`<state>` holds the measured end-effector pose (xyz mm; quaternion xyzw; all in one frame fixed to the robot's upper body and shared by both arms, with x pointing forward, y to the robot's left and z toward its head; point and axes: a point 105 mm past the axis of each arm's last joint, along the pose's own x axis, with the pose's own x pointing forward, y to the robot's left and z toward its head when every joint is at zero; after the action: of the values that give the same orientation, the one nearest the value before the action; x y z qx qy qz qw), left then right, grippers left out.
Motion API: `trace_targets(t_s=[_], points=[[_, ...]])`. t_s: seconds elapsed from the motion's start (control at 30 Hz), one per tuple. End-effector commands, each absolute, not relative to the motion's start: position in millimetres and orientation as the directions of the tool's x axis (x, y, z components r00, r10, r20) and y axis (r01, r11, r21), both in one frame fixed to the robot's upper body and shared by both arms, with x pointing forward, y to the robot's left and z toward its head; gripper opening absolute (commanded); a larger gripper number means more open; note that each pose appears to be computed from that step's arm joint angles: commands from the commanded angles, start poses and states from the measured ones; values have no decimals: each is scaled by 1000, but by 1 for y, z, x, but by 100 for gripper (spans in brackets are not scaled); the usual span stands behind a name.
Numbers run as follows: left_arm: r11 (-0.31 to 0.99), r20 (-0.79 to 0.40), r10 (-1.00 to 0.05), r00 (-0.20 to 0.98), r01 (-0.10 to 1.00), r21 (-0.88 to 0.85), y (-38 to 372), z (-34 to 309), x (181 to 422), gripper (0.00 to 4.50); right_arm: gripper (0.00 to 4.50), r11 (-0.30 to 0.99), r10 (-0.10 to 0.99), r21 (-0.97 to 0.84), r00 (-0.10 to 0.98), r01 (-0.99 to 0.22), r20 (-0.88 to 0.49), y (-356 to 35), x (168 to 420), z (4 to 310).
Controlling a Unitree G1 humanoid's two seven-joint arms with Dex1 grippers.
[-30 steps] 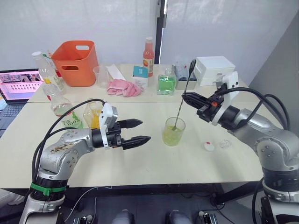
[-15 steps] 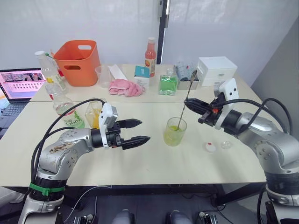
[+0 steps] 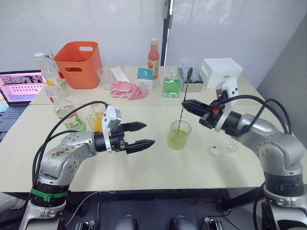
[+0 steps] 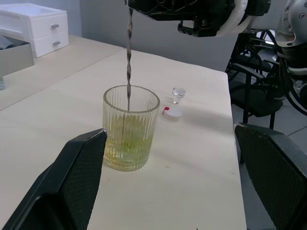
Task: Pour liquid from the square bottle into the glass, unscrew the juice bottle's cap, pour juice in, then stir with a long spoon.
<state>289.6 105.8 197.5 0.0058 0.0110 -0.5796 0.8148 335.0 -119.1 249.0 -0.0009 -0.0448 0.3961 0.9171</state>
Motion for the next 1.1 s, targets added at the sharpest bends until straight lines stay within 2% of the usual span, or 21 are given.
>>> trace_targets(t_s=[0.03,0.27,0.53,0.67,0.9,1.1], points=[[324,-4,-946,325,945,44,105,210,290,448,0,719,693,-89,703,-689,159,-129,341,264],[320,-6,-947,321,946,46,105,210,290,448,0,731,681,-179,719,-659,135,-139,341,263],[320,-8,-947,321,946,45,105,209,289,448,0,616,781,-195,624,-764,22,-131,311,260],[320,-7,-947,321,946,43,104,209,289,448,0,605,794,-170,605,-778,57,-125,307,270],[319,-8,-947,320,947,48,104,209,290,448,0,691,723,-150,670,-707,169,-126,331,278],[312,-7,-950,313,949,50,103,210,290,448,0,737,676,-189,715,-649,181,-138,343,276]])
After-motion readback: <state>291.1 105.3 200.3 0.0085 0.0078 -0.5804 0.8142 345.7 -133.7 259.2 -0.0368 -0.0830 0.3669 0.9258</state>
